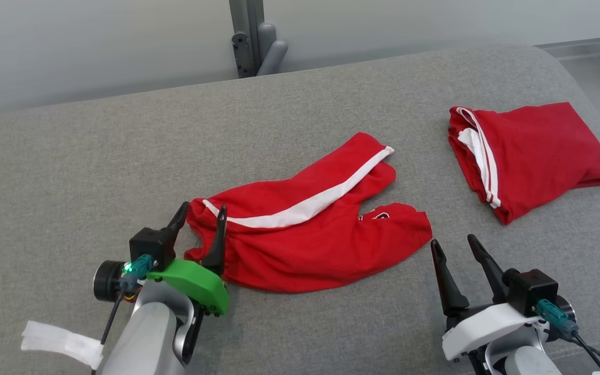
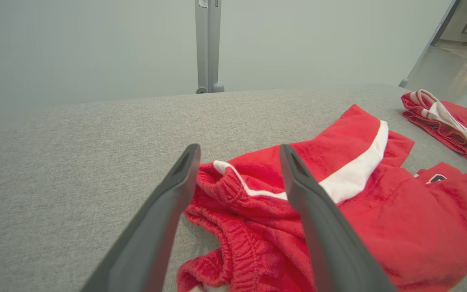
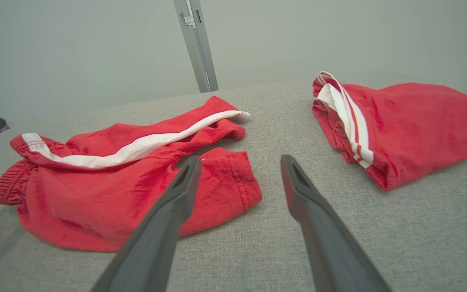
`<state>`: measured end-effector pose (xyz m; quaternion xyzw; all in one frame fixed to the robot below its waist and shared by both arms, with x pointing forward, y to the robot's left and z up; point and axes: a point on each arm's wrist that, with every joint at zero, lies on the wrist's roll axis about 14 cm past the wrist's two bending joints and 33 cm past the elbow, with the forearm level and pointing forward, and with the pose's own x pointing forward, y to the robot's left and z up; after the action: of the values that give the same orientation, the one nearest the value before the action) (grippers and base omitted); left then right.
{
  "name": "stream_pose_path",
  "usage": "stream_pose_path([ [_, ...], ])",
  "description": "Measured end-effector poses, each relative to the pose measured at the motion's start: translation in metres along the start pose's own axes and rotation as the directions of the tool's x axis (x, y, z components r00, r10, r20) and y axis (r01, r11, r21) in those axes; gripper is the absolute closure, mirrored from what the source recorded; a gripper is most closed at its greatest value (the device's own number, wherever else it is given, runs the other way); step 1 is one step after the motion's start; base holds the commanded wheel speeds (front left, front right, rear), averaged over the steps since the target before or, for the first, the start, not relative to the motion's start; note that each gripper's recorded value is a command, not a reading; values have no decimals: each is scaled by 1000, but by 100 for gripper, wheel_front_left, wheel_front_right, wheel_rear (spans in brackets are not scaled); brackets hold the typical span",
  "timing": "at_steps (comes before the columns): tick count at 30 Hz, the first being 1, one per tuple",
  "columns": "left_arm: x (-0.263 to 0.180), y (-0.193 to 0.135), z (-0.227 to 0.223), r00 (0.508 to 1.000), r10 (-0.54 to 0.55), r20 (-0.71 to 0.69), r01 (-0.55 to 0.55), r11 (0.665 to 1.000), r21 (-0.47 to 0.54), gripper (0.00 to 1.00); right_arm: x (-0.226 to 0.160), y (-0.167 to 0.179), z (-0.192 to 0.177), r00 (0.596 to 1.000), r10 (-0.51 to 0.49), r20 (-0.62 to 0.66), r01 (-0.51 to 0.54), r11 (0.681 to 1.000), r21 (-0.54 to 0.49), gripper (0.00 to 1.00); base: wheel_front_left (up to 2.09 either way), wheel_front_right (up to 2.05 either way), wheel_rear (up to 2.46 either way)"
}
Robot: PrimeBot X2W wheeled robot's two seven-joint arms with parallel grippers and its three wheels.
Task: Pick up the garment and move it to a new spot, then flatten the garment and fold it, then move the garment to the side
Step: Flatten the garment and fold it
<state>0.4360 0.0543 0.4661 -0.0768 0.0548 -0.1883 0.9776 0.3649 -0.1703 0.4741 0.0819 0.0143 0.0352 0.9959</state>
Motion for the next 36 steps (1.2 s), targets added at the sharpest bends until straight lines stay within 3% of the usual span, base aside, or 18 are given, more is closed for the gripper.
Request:
stream_pose_path([
  [7, 24, -5, -4, 999, -23, -43, 22, 1000, -18, 0, -3, -10, -6, 999, -31, -19, 31, 1000, -1, 0, 0, 0, 0],
  [14, 20, 0, -30, 990, 13, -138, -17, 1000, -24, 1, -5, -11, -6, 999, -36, -21, 36, 999, -2, 0, 0, 0, 0],
  [18, 16, -1, -38, 986, 12, -168, -19, 999, -39, 20, -4, -11, -7, 999, -34, -24, 34, 999, -1, 0, 0, 0, 0],
  [20, 14, -2, -42, 984, 5, -180, -14, 999, -46, 51, -2, -10, -7, 999, -31, -24, 31, 1000, -1, 0, 0, 0, 0],
  [28, 19, -5, -44, 980, -9, -201, 1, 999, -39, 55, 1, -6, -8, 999, -19, -27, 19, 1000, -1, 0, 0, 0, 0],
  [29, 18, -4, -47, 978, -5, -211, -3, 999, -42, 64, 0, -7, -8, 999, -20, -28, 20, 1000, 0, 0, 0, 0, 0],
  [30, 18, -3, -49, 976, -3, -220, -6, 999, -38, 64, 0, -7, -9, 999, -22, -29, 22, 1000, 0, 0, 0, 0, 0],
  [32, 18, -3, -52, 971, -1, -240, -8, 999, -36, 76, -1, -9, -8, 999, -27, -28, 27, 1000, 1, 0, 0, 0, 0],
  [34, 18, -3, -55, 968, 2, -252, -11, 999, -36, 80, -1, -11, -7, 999, -34, -25, 34, 999, 2, 0, 0, 0, 0],
  [35, 19, -3, -55, 967, 2, -253, -12, 999, -38, 100, -1, -12, -7, 999, -39, -23, 39, 999, 5, 0, 0, 0, 0],
  [36, 19, -3, -54, 968, 2, -253, -12, 999, -39, 100, -1, -14, -6, 999, -42, -20, 42, 999, 5, 0, 0, 0, 0],
])
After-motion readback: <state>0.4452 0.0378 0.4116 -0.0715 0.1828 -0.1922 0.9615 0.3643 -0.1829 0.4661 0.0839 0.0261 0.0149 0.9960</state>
